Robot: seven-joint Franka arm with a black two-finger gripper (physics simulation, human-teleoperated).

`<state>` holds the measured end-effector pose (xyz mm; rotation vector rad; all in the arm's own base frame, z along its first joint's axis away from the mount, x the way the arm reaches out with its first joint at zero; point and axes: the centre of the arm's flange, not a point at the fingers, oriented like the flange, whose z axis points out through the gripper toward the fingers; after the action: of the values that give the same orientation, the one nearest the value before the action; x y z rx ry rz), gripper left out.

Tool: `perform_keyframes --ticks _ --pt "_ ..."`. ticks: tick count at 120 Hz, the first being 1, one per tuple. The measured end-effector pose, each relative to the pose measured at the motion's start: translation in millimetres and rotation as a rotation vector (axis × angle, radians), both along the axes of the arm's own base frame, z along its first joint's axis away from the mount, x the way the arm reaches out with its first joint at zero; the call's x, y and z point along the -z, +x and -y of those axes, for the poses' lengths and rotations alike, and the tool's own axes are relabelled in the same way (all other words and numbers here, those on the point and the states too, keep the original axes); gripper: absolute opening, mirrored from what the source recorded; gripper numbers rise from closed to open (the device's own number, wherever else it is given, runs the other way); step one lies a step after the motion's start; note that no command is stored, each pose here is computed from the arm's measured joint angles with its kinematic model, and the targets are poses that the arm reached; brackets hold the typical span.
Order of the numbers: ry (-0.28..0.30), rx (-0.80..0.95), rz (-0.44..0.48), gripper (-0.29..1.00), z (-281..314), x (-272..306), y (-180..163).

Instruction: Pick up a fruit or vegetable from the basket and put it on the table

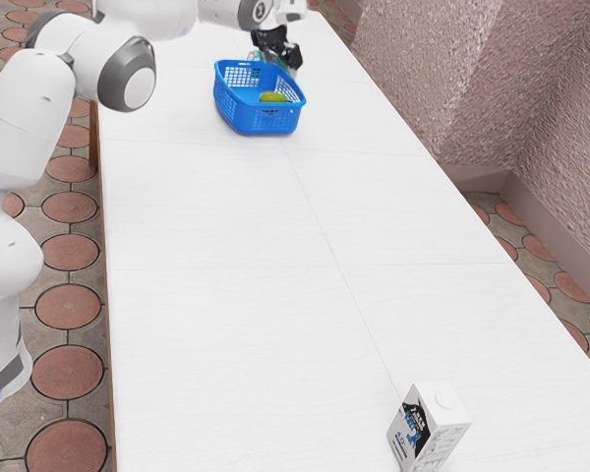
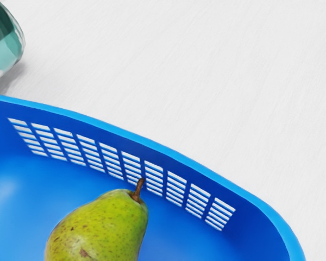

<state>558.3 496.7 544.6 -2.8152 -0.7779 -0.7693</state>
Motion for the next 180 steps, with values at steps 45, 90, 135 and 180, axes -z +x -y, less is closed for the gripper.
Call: perform_keyframes --ticks 45,90,135,180 --pt "-0.004 0.079 0.007 0.7 -30.0 19.5 -33.5" --pt "0.04 0.119 -0.019 0.7 -61.5 26.8 -63.3" --pt "-0.006 0.206 0.089 0.7 -42.1 35.6 -35.4" --pt "0.013 0.237 0.115 0.7 -52.3 70.9 -29.9"
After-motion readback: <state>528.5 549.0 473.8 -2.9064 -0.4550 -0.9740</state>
